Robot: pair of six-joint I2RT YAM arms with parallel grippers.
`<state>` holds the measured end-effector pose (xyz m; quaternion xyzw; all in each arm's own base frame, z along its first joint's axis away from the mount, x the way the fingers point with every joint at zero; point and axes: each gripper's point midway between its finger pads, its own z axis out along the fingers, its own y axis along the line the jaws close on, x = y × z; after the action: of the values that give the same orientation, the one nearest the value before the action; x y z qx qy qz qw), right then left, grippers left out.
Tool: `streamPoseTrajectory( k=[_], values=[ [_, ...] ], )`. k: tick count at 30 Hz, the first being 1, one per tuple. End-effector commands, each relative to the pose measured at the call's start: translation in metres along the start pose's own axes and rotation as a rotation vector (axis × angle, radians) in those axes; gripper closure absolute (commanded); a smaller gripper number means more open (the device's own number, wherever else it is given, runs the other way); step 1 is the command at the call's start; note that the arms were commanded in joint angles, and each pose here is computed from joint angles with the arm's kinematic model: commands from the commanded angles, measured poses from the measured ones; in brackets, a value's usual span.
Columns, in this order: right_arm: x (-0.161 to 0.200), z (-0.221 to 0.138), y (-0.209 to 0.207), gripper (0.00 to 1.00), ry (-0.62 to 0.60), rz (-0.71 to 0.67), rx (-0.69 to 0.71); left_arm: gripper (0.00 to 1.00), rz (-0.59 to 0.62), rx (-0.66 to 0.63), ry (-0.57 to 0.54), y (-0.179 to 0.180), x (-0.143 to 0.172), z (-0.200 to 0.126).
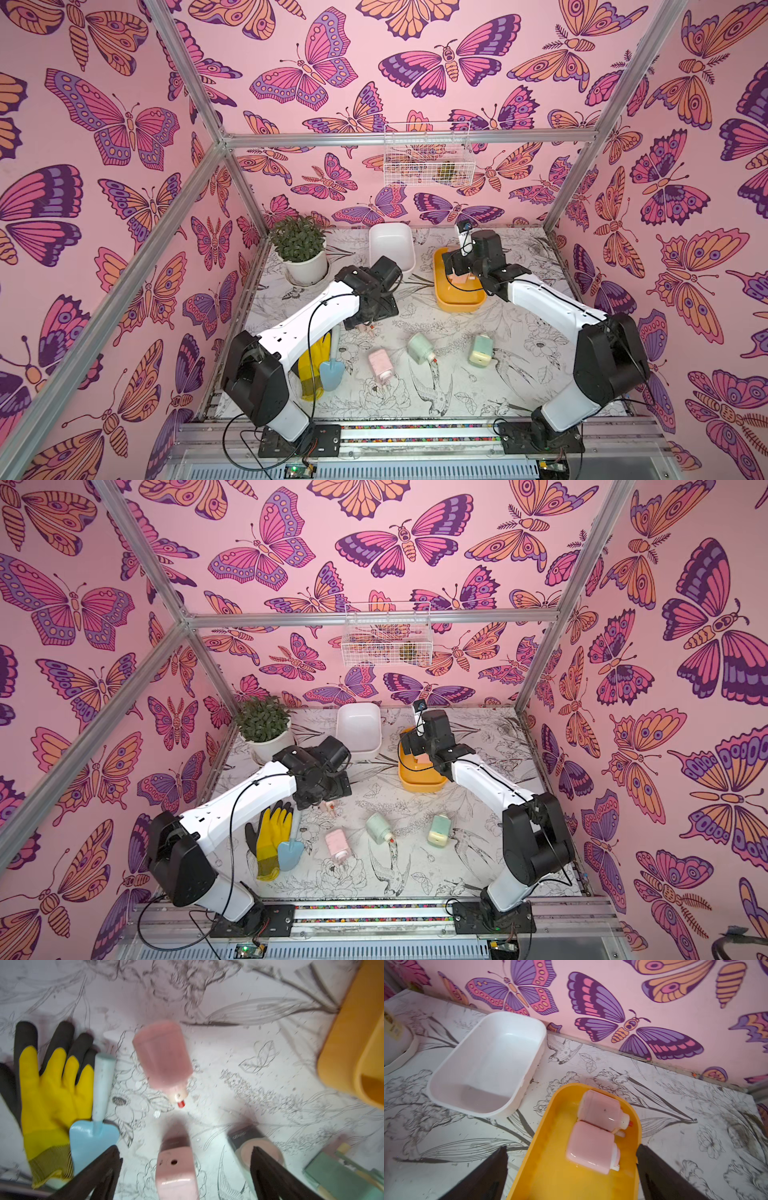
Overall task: Place the pencil sharpeners by color into the storage box
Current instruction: Pick up the pencil sharpener from the center of the board.
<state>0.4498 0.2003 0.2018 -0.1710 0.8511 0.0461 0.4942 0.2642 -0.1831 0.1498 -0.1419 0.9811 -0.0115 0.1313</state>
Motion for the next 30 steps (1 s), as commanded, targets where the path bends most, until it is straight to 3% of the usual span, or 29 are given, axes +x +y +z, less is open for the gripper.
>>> streamPoseTrajectory(
  k=[1, 7, 11, 14, 19, 23, 30],
  values=[
    [-0.004, -0.008, -0.029, 0.01, -0.033, 0.072, 0.162, 0.0, 0.0, -0.126, 0.077, 0.031, 0.03, -0.002],
    [0.003, -0.012, -0.031, 0.01, -0.033, 0.078, 0.165, 0.0, 0.194, -0.074, 0.227, 0.007, 0.081, 0.019],
    [0.017, -0.01, -0.028, 0.01, -0.004, 0.091, 0.155, 0.0, 0.241, -0.086, 0.22, -0.009, 0.1, 0.037],
    [0.013, -0.023, -0.028, 0.01, -0.019, 0.096, 0.143, 0.0, 0.223, -0.075, 0.168, -0.019, 0.099, 0.046],
    [0.016, -0.032, -0.031, 0.01, -0.016, 0.074, 0.15, 0.0, 0.128, -0.129, 0.098, -0.002, 0.092, 0.049],
    [0.015, -0.033, -0.033, 0.01, -0.024, 0.068, 0.166, 0.0, 0.072, -0.139, 0.128, 0.012, 0.103, 0.05],
    [0.02, -0.027, -0.032, 0.01, -0.009, 0.072, 0.162, 0.03, 0.083, -0.123, 0.183, 0.015, 0.119, 0.055]
  ],
)
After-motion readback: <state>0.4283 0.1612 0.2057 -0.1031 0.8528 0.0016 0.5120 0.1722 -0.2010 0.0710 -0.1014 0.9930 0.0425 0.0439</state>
